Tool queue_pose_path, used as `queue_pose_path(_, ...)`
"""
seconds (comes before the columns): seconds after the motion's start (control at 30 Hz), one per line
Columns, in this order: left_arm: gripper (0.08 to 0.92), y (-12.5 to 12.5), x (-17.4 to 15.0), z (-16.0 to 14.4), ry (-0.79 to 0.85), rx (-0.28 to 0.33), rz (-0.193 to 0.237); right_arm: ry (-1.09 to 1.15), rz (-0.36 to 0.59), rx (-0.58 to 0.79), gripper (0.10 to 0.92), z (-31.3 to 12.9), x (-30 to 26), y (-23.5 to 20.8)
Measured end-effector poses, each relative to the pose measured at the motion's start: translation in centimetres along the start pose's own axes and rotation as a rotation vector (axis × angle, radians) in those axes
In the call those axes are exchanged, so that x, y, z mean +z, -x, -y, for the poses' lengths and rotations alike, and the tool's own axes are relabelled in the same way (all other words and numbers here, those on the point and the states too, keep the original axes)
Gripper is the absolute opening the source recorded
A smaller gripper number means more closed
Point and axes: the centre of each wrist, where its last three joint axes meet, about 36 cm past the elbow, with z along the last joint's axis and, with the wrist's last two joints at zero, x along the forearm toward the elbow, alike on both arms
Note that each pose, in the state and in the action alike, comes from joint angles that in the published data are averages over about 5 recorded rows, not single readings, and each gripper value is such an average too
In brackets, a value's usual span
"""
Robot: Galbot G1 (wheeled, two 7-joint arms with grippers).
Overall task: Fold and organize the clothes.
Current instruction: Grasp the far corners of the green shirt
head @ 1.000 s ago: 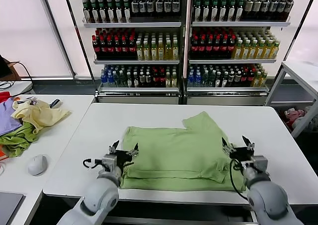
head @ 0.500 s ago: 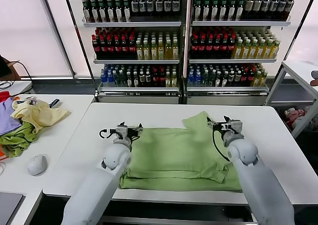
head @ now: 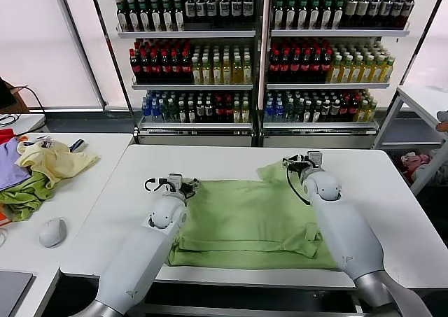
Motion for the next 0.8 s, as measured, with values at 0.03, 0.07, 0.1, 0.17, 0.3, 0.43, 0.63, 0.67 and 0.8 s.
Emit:
queue_pose_path(0.03,0.823,0.0,0.1,0.0,-0.001,0.001,-0.003,0.006,-0.009,-0.002,0.812,-0.1,0.1,0.3)
queue_pose_path(0.07,0.823,0.0,0.2,-0.1,-0.002,0.002,-0.006,0.011,-0.018,-0.004,0.803,-0.3,0.2,0.5)
queue_pose_path(0.1,0.823,0.1,0.3,-0.1,-0.004,0.004,-0.009,0.016,-0.026,-0.007,0.785,-0.4,0.3,0.8)
queue_pose_path(0.17,0.812,0.1,0.6,-0.2,-0.007,0.009,-0.016,0.024,-0.042,-0.012,0.733,-0.6,0.4,1.2)
queue_pose_path(0.3,0.732,-0.1,1.2,-0.4,-0.013,0.025,-0.028,0.041,-0.066,-0.023,0.621,-0.9,0.6,1.6)
queue_pose_path(0.43,0.62,-0.3,1.8,-0.6,-0.023,0.042,-0.039,0.056,-0.082,-0.031,0.5,-0.9,0.7,1.9)
queue_pose_path(0.63,0.447,-0.8,2.5,-1.1,-0.049,0.062,-0.052,0.064,-0.088,-0.048,0.327,-0.8,0.9,2.1)
queue_pose_path(0.67,0.412,-0.9,2.6,-1.2,-0.053,0.065,-0.052,0.064,-0.086,-0.052,0.301,-0.8,1.0,2.1)
queue_pose_path(0.8,0.299,-1.3,2.9,-1.5,-0.067,0.076,-0.045,0.066,-0.068,-0.064,0.189,-0.6,1.2,1.8)
